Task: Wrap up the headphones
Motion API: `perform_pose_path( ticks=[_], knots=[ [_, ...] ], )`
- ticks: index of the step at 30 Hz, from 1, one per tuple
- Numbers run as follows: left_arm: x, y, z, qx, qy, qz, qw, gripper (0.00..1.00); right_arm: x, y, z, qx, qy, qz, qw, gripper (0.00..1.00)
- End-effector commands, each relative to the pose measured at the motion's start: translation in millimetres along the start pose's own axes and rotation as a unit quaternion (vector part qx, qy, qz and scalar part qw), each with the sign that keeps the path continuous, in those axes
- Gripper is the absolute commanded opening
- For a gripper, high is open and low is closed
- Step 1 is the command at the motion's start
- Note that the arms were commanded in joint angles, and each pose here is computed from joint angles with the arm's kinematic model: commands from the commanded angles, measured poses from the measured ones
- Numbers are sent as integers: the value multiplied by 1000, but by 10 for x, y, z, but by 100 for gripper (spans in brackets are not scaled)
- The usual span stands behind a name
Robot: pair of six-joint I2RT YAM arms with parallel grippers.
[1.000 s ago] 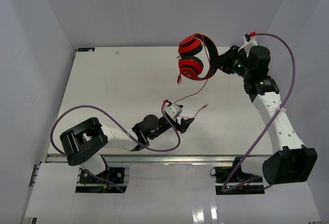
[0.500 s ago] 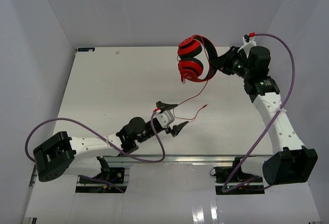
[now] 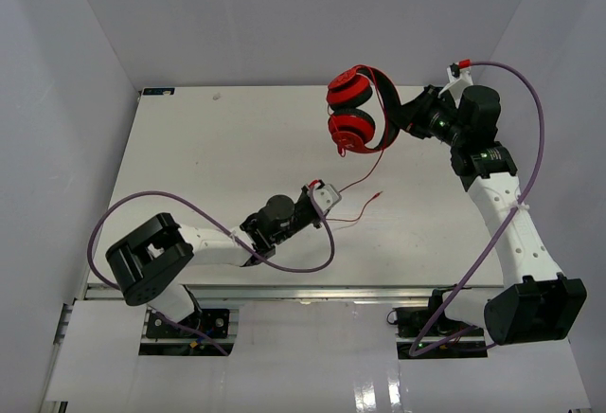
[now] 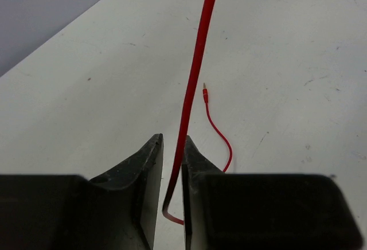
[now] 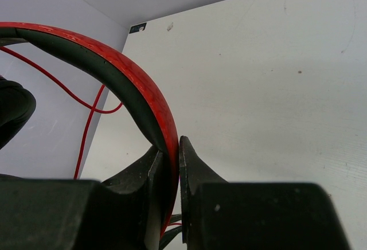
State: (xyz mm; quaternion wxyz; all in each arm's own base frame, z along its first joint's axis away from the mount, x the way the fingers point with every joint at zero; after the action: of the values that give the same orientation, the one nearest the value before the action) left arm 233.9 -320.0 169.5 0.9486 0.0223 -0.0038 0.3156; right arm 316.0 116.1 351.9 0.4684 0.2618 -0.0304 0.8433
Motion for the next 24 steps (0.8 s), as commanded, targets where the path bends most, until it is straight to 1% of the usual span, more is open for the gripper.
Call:
perform_pose_path(
  ticks=[1,2,3,5,7,16,24],
  knots=[
    [-60,-5,112,-25,21,-23,999,15,265,156,308,-53,20,43,997,8],
    [-65,12,60,-18,25,-23,999,5,274,158,320,-53,20,44,997,8],
    [-69,31,10,-13,30,-23,999,2,281,157,332,-54,19,46,997,8],
    [-80,68,-77,-5,38,-25,999,0,294,156,356,-55,16,49,997,8],
    [-117,96,-178,7,42,-39,998,0,316,163,386,-56,14,54,997,8],
    [-128,115,-577,59,49,-39,996,0,424,267,553,-67,4,78,995,8],
    [2,198,-711,69,65,-20,995,0,509,366,628,-68,0,99,993,8]
  ],
)
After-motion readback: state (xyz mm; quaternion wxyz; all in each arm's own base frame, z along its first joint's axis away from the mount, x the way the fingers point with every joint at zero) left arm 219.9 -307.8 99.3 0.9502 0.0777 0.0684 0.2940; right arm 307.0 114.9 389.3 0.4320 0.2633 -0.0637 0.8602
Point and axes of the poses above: each gripper's point midway between its finger pads, its own y axis back along the fingers, its own x axis along the line the jaws close on, z = x × y, the point moved 6 cm from there along y, back along the fingers, and after that the axes turned 12 degrees about y, right-handed, at the moved point
